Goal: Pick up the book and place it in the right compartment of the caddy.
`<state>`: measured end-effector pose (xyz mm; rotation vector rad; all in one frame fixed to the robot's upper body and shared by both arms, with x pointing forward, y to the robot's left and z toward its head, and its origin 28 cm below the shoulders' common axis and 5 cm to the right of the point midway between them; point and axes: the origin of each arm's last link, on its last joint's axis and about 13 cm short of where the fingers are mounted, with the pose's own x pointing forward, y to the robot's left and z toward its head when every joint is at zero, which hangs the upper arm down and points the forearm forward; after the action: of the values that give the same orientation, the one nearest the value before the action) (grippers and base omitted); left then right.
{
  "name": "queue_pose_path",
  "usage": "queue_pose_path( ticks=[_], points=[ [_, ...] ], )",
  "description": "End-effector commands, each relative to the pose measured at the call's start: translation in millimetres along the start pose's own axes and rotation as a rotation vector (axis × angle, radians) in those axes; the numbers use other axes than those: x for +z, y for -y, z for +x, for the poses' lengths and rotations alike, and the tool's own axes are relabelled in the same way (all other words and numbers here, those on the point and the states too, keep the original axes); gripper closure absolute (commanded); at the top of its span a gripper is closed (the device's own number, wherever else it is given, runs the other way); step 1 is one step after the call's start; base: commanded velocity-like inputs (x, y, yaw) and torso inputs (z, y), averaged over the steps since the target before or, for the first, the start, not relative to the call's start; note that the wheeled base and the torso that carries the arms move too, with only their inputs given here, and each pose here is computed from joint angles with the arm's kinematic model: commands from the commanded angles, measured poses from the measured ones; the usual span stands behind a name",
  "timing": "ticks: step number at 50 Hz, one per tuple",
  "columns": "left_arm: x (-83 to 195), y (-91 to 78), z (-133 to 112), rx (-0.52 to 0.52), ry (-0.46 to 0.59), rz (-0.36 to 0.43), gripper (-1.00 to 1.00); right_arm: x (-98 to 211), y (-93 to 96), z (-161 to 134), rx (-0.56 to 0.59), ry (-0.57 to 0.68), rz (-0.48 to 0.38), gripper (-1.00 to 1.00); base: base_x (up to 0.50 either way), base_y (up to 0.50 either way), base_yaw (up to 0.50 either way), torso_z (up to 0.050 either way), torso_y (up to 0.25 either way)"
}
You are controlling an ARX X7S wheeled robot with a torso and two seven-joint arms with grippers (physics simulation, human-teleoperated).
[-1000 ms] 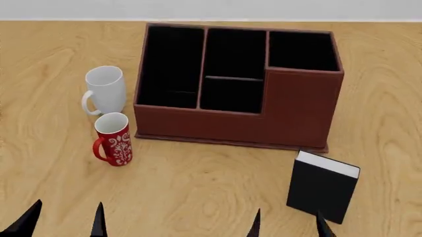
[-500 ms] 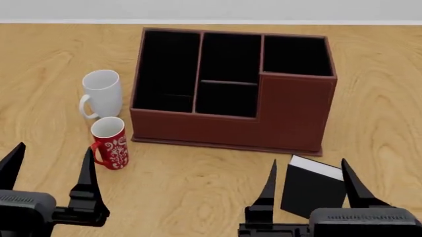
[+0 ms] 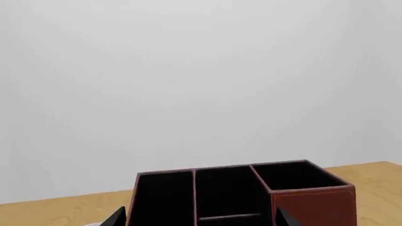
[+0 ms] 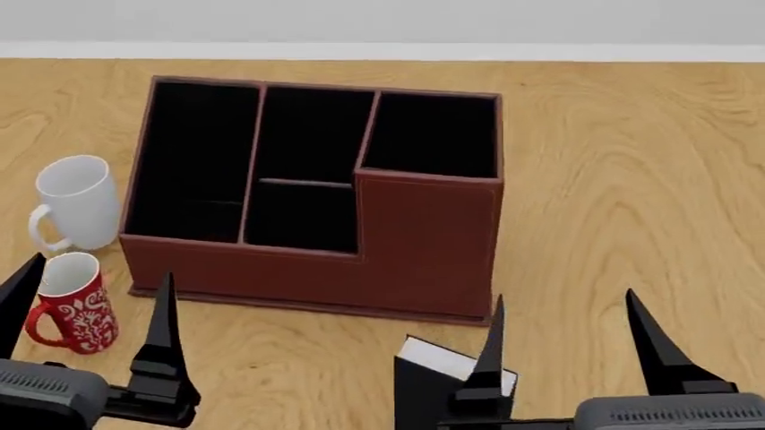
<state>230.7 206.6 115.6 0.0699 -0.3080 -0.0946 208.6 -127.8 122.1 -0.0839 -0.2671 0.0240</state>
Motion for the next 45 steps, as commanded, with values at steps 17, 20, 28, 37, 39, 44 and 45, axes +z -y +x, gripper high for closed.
queue_pose_path(
  ticks=[17,20,28,37,39,44,45],
  points=[
    [1.7,-2.6,-12.2,0.015,0.001,0.018,-1.0,2.7,-5.3,-6.4,0.023,-0.011,-0.03,-1.0,0.45,-0.23,0.0,0.0,0.0],
    [3.4,-2.6,-12.8,0.016,0.005,0.02,-1.0,2.6,-4.2,-7.2,0.016,-0.008,-0.028,-1.0,0.47,-0.2,0.0,0.0,0.0],
    [4.2,-2.4,-13.6,0.01,0.009,0.019,-1.0,2.6,-3.6,-6.7,0.007,-0.012,0.02,-1.0,0.5,-0.09,0.0,0.0,0.002],
    [4.2,-3.0,-13.2,0.011,0.012,0.016,-1.0,1.0,-5.0,-5.0,0.034,-0.036,0.002,-1.0,0.5,-0.01,0.0,0.0,0.0],
    [4.7,-2.9,-13.5,0.01,0.013,0.017,-1.0,0.3,-4.9,-4.4,0.021,-0.044,-0.01,-1.0,0.5,0.0,0.0,0.0,0.005],
    [4.1,-3.1,-13.1,0.013,0.013,0.019,-1.0,-2.3,-3.4,-2.1,-0.063,-0.087,-0.028,-1.0,0.02,0.0,0.0,0.0,0.002],
    [4.2,-3.2,-13.1,0.013,0.013,0.018,-1.0,-2.4,-4.3,-1.9,-0.038,-0.093,-0.051,-1.0,0.0,0.0,0.0,0.0,0.0]
  ],
)
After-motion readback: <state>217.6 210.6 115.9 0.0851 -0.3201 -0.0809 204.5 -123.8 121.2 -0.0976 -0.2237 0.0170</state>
